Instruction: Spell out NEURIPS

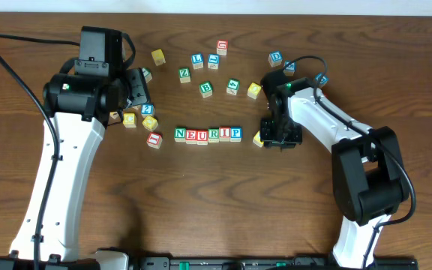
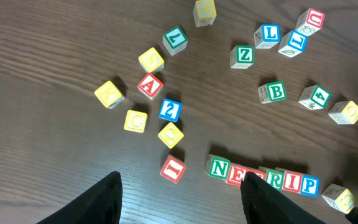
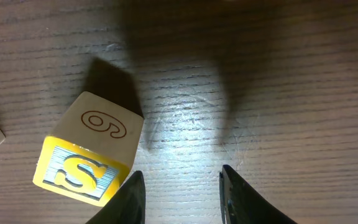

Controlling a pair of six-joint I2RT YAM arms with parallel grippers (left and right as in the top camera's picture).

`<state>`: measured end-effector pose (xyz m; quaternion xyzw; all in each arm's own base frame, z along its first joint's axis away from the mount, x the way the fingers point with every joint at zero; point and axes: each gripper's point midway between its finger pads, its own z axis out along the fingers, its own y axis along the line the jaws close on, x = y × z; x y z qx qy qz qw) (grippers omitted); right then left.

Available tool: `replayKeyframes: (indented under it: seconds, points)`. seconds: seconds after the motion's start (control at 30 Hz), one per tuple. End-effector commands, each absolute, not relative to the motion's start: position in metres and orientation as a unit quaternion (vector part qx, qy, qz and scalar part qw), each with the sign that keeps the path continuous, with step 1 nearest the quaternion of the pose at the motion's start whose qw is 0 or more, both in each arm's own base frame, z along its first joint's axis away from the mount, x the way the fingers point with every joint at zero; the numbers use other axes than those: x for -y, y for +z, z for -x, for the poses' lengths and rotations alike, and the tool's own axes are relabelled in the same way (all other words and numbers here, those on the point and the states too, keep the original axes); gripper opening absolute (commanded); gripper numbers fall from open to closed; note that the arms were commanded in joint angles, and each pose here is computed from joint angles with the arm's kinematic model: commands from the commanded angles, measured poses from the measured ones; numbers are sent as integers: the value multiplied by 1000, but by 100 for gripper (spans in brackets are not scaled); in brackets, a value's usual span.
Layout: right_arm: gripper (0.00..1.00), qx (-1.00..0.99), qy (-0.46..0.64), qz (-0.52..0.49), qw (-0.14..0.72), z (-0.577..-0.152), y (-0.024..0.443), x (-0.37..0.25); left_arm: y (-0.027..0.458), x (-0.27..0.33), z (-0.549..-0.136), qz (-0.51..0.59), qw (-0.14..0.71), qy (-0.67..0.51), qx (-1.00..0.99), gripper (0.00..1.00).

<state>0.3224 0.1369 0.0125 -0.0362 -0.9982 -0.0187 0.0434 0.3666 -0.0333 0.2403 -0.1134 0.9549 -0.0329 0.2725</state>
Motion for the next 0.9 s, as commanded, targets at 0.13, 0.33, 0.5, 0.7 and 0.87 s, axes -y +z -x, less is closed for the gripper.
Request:
replayKeyframes:
  seconds: [0.13,0.33,0.5,0.7,0.87]
  points:
    - [34,999,-23,33,36,-322,19,-138,239,29,-369,113,272,-23,-955,60]
    - [34,999,-23,33,36,-322,19,-138,239,29,-369,113,272,-23,-955,60]
    - [34,998,-25,33,37,-322,19,-138,239,29,-369,113,272,-23,-955,61]
    - [34,998,-25,33,36,-322,19,-138,239,29,-369,113,272,-23,-955,61]
    - [34,998,-29,33,35,-323,19,-140,239,29,-369,113,272,-23,-955,60]
